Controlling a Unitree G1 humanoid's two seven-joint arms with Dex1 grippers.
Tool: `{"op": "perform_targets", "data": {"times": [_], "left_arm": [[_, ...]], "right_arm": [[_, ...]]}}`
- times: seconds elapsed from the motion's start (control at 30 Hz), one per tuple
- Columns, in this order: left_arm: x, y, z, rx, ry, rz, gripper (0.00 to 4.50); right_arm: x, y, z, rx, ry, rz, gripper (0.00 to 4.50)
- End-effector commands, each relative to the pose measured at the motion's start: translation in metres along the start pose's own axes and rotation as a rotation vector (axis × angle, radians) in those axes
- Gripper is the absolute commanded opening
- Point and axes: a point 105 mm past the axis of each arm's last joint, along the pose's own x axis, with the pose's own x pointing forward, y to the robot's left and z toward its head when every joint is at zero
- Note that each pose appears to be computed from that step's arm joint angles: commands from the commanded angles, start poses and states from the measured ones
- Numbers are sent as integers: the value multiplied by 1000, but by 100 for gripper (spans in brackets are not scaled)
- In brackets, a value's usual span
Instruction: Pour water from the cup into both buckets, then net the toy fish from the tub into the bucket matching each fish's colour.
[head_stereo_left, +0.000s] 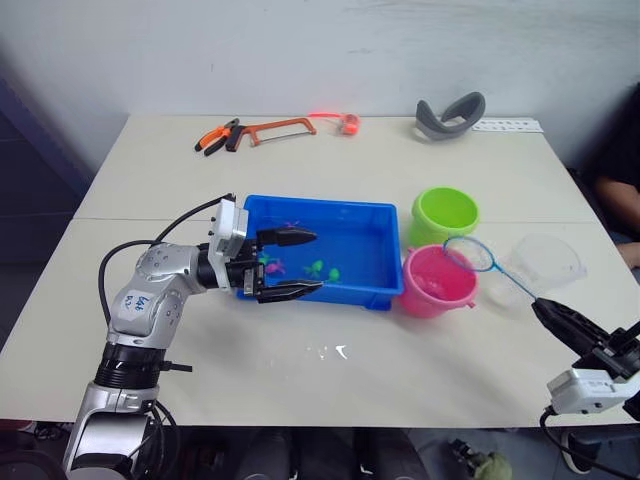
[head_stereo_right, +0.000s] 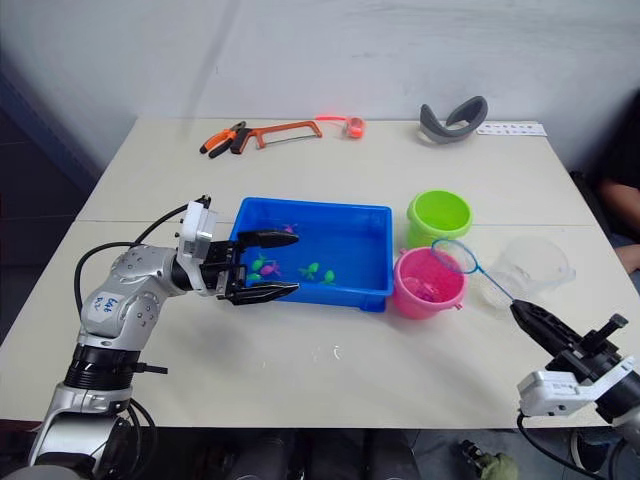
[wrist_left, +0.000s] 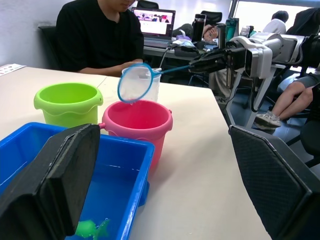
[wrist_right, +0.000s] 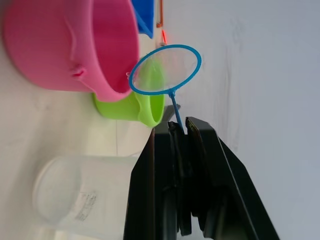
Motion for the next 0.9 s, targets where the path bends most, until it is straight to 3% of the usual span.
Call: {"op": "perform_targets", "data": {"times": [0.03, 0.2, 0.4, 0.5, 0.6, 0.7, 0.9], "left_arm": [[-14, 2, 16, 52, -40, 42, 447], [-68, 21, 15, 13, -58, 288, 447], [-108, 19, 2, 2, 27, 432, 447], [-125, 20, 5, 19, 36, 500, 447], [-139, 20, 7, 29, 44, 559, 447], [-153, 19, 8, 35, 62, 600, 447], [-178, 10, 2, 19, 161, 627, 447]], "right_arm": [[9, -20, 9, 255, -51, -86, 0], [48, -33, 39, 759, -228, -22, 0], [94, -40, 59, 1014, -264, 113, 0], [114, -41, 64, 1107, -254, 175, 0], [136, -24, 54, 1094, -48, 266, 0], [151, -25, 67, 1127, -82, 321, 0], [168, -13, 80, 1187, -16, 414, 0]]}}
